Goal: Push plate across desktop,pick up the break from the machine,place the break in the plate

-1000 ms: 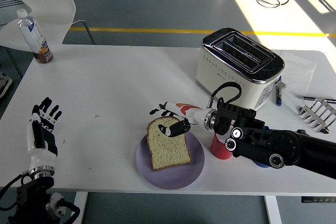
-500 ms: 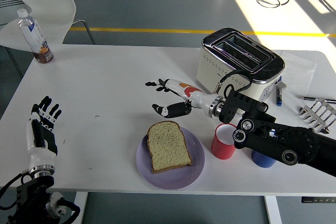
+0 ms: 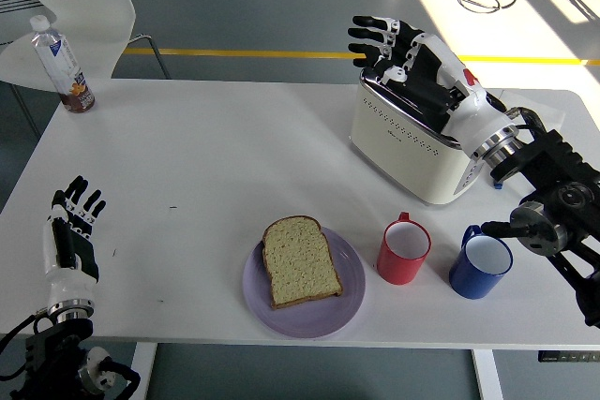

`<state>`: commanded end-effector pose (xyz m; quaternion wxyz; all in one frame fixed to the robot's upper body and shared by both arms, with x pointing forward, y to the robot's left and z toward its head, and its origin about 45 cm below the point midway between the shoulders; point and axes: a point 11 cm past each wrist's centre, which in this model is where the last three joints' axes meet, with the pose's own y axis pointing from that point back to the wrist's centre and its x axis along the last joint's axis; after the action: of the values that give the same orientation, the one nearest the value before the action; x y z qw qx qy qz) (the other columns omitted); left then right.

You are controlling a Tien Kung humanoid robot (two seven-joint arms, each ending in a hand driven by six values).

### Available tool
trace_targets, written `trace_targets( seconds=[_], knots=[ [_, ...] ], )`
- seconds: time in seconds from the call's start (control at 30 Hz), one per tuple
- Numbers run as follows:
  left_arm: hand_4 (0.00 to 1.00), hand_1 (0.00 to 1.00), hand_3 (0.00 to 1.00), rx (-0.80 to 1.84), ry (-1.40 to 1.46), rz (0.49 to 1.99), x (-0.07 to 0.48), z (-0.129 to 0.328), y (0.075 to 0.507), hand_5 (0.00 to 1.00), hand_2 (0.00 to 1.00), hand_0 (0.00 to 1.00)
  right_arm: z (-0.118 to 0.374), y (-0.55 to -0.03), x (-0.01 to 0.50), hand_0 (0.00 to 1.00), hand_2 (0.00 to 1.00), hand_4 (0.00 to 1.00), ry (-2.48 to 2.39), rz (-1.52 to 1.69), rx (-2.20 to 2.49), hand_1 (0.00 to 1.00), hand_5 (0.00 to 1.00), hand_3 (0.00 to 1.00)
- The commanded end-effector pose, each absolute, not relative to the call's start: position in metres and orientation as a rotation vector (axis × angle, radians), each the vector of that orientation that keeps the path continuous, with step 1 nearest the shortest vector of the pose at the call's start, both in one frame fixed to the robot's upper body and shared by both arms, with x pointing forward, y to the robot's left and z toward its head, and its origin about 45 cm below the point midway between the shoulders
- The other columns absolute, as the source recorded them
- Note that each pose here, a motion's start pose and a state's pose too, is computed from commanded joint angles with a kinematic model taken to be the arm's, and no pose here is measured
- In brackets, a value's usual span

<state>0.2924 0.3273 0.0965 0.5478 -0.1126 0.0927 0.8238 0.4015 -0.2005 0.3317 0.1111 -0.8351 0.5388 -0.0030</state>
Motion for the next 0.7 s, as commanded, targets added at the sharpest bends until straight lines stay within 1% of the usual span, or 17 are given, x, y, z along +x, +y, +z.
trace_targets(
  seconds=[0.1,0.13,0.2,0.33,0.43,0.53,0.7],
  knots=[
    [0.518,0.8,0.782,-0.271,0.223,1.955,0.292,0.098,0.329,0.998,0.883,0.764,0.306,-0.254,0.404,0.759,0.766,0.528,1.76,0.132,-2.324,0.747,0.383,0.752],
    [0.518,0.8,0.783,-0.272,0.224,1.956,0.292,0.098,0.33,0.998,0.884,0.765,0.3,-0.27,0.404,0.773,0.78,0.524,1.81,0.158,-2.278,0.759,0.449,0.767],
    [0.518,0.8,0.783,-0.272,0.229,1.952,0.292,0.098,0.332,0.998,0.884,0.765,0.286,-0.304,0.399,0.773,0.78,0.524,1.911,0.219,-2.168,0.759,0.449,0.767],
    [0.516,0.802,0.785,-0.274,0.234,1.946,0.293,0.1,0.333,0.998,0.886,0.769,0.286,-0.359,0.391,0.776,0.787,0.522,2.036,0.23,-1.955,0.763,0.45,0.771],
    [0.516,0.802,0.785,-0.282,0.233,1.949,0.294,0.102,0.335,0.998,0.886,0.769,0.275,-0.399,0.375,0.776,0.787,0.522,2.127,0.251,-1.802,0.763,0.45,0.771],
    [0.516,0.803,0.786,-0.289,0.232,1.944,0.297,0.105,0.335,0.998,0.886,0.768,0.268,-0.425,0.361,0.779,0.787,0.514,2.189,0.254,-1.696,0.765,0.441,0.772],
    [0.516,0.803,0.786,-0.301,0.226,1.943,0.301,0.11,0.336,0.998,0.886,0.768,0.247,-0.436,0.348,0.779,0.787,0.514,2.239,0.31,-1.636,0.765,0.441,0.772]
  ],
)
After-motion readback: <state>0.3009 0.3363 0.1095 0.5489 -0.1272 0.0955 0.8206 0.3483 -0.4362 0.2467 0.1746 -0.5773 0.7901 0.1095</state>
